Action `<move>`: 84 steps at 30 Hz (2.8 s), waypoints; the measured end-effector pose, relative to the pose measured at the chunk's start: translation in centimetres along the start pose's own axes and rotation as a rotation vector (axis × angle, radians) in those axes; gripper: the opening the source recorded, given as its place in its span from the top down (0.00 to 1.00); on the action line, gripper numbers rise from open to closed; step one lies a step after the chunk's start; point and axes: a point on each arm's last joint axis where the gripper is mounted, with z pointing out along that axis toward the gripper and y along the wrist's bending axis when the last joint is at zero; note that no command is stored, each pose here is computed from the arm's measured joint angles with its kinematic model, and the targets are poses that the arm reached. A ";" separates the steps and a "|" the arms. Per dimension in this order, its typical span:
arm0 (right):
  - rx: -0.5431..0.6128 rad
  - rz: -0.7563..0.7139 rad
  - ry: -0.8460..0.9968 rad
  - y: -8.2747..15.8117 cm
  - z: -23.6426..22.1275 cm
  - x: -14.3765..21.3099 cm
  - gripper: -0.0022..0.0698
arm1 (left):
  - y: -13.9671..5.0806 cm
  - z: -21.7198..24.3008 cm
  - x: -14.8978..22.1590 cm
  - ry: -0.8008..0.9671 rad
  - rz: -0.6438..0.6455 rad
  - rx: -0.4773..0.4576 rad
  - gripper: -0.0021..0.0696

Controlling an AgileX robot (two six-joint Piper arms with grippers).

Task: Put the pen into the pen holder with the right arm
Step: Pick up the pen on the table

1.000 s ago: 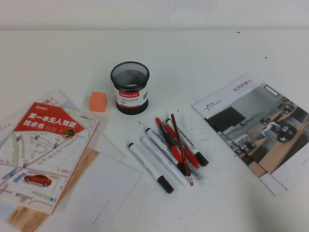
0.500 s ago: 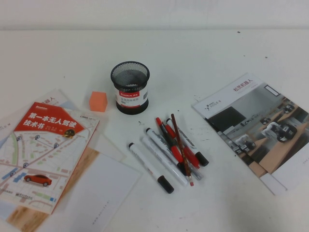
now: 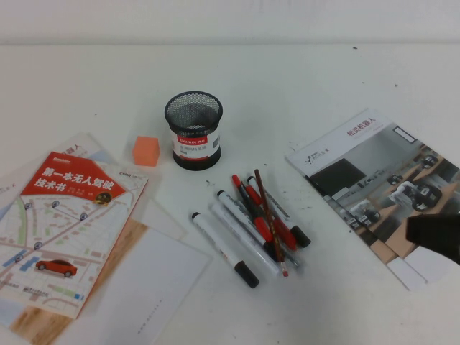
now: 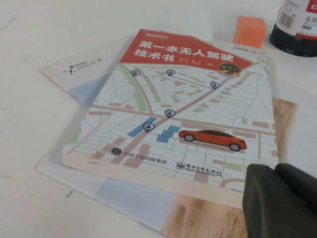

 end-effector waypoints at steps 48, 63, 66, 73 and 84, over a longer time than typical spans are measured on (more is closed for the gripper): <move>0.497 -0.221 0.715 0.4 31.5 -8.2 0.59 | 0.0 0.0 0.0 0.000 0.000 0.000 0.97; 0.524 -0.201 0.707 -1.0 31.9 -8.6 0.60 | 0.0 0.0 0.0 0.000 0.000 0.000 0.97; 0.528 -0.197 0.724 -1.4 32.5 -8.1 0.60 | 0.0 0.0 0.0 0.000 0.000 0.000 0.97; 0.526 -0.194 0.724 -1.4 32.7 -8.1 0.73 | 0.0 0.0 0.0 0.000 0.000 0.000 0.97; 0.490 -0.219 0.609 -0.3 31.9 -9.8 0.93 | 0.0 0.0 0.0 0.000 0.000 0.000 0.97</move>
